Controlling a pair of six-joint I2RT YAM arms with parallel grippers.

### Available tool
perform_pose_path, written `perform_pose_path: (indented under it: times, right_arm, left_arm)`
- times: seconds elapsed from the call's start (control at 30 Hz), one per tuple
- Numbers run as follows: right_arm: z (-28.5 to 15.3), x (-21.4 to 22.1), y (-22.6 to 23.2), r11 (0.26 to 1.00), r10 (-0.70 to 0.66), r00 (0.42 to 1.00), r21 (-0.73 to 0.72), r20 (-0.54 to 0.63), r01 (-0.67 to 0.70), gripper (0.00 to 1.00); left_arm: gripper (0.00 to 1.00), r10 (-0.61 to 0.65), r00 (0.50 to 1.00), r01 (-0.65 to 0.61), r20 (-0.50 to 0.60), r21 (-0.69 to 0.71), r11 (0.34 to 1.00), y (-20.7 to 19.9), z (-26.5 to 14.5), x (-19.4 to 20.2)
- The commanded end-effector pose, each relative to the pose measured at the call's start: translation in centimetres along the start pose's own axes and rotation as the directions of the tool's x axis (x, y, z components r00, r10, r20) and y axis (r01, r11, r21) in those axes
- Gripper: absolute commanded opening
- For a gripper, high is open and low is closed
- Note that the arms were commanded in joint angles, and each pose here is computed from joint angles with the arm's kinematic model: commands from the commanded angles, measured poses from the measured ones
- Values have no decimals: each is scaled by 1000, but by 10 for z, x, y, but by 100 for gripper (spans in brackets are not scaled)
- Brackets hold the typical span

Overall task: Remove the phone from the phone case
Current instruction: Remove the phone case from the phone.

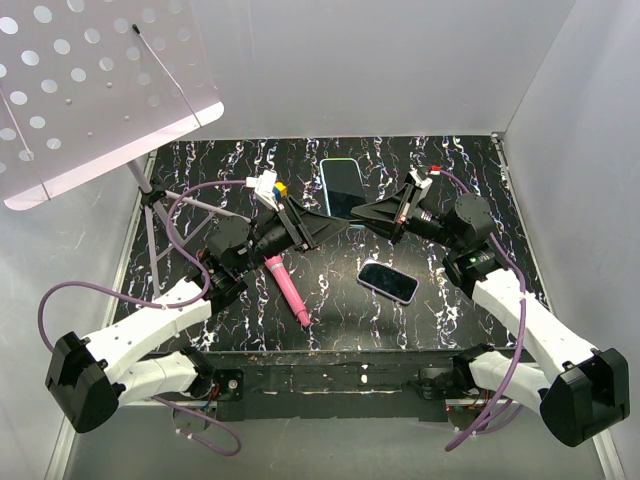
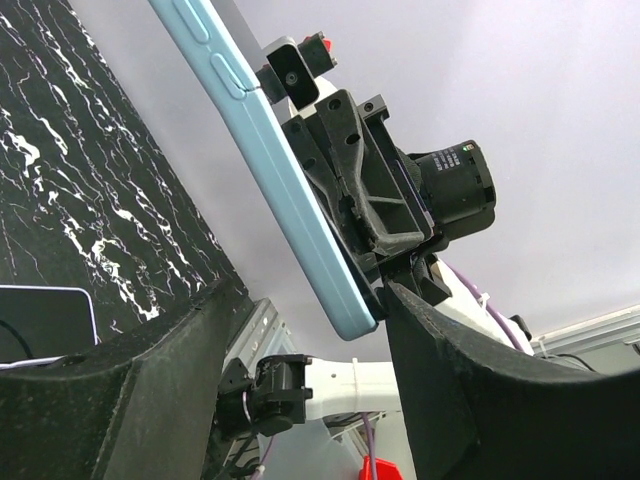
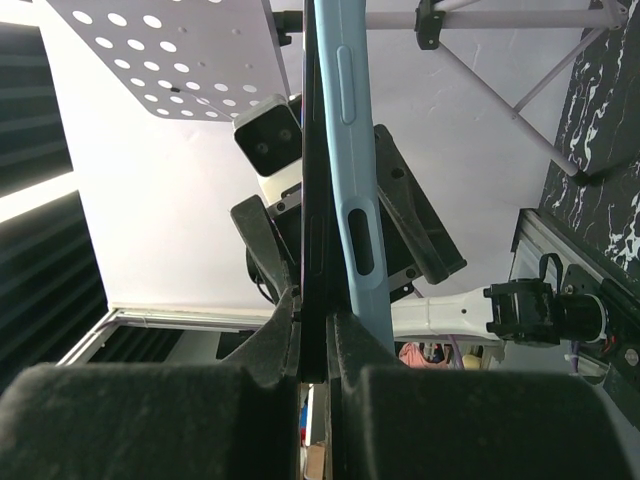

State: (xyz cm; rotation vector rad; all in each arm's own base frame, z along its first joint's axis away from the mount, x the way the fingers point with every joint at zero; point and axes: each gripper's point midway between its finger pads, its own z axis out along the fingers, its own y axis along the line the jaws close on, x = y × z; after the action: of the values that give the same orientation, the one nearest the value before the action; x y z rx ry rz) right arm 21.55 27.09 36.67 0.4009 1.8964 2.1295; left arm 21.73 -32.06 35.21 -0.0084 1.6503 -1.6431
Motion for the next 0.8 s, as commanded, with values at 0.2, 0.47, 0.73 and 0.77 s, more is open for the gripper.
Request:
perform_pose_path:
  times: [0.2,0.47,0.73,0.77]
  right_arm:
    - [-7,10,32,988,-91,996,-122,-7,90,1]
    - [-6,9,30,989,-88,996,-119,-3,87,1]
    - [-7,11,35,988,-88,996,-127,-7,86,1]
    - [-8,11,36,987,-91,996,-130,-10,89,1]
  left_arm:
    - [62,9,999,-7,-38,71,997,-13,-5,8]
    - [65,19,999,-16,-49,55,998,-9,-5,11]
    - [52,16,999,-15,-43,24,1000,-1,-2,10]
    - [51,12,999,-12,-40,12,1000,1,-2,10]
